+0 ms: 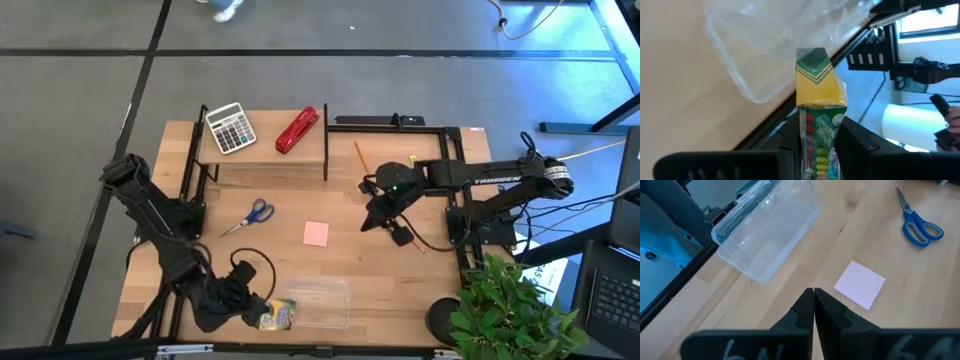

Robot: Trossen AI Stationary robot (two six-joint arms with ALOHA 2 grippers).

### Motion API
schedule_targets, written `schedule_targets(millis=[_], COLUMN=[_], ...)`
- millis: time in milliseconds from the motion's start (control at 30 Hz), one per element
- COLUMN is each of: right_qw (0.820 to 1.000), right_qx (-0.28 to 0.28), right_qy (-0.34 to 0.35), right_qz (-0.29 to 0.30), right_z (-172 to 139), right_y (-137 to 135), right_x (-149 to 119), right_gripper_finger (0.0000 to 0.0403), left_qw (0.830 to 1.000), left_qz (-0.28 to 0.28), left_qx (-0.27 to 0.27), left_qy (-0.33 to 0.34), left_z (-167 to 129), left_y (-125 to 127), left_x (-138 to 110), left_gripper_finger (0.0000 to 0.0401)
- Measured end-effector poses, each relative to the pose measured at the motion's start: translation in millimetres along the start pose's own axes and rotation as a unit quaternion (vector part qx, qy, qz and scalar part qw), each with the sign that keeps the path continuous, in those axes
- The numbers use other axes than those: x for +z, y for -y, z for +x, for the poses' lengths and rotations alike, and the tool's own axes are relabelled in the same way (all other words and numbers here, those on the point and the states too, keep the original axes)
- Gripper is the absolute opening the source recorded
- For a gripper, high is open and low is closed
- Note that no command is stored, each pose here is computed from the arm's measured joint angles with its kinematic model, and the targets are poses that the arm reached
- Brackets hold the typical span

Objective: Pack school essentials
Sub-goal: Put the crayon box into the transparent supply box

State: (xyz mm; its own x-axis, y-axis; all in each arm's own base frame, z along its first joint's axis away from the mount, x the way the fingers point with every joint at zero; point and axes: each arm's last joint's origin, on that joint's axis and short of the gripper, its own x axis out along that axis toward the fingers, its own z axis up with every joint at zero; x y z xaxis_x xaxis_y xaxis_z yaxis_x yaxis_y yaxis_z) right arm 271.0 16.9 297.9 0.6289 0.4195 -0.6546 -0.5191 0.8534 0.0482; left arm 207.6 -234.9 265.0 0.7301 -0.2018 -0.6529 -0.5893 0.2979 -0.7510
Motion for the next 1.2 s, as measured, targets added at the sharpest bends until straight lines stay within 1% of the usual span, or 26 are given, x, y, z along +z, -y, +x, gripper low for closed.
schedule_targets(millis=[200, 367, 633, 733, 1033, 1200], right_qw=[1.000, 1.000, 1.000, 1.000, 1.000, 1.000], right_qx=[0.000, 0.000, 0.000, 0.001, 0.000, 0.000], right_qy=[0.001, 0.001, 0.000, 0.000, 0.000, 0.000], right_qz=[0.000, 0.000, 0.000, 0.000, 0.000, 0.000], right_z=[-1, -1, -1, -1, -1, -1], right_y=[0, 0, 0, 0, 0, 0], right_x=[0, 0, 0, 0, 0, 0], right_gripper_finger=[0.0016, 0.0016, 0.0016, 0.0016, 0.0016, 0.0016], left_qw=[1.000, 0.999, 0.997, 0.995, 0.988, 0.985], left_qz=[-0.005, 0.001, 0.033, 0.051, 0.117, 0.140], left_qx=[-0.010, -0.017, 0.010, 0.020, 0.024, 0.028], left_qy=[-0.001, 0.041, 0.071, 0.079, 0.098, 0.098], left_z=[21, 30, 48, 54, 62, 64], left_y=[-2, -6, -15, -17, -10, -9], left_x=[-12, -17, -17, -14, 4, 9], left_gripper_finger=[0.0082, 0.0082, 0.0082, 0.0082, 0.0082, 0.0082])
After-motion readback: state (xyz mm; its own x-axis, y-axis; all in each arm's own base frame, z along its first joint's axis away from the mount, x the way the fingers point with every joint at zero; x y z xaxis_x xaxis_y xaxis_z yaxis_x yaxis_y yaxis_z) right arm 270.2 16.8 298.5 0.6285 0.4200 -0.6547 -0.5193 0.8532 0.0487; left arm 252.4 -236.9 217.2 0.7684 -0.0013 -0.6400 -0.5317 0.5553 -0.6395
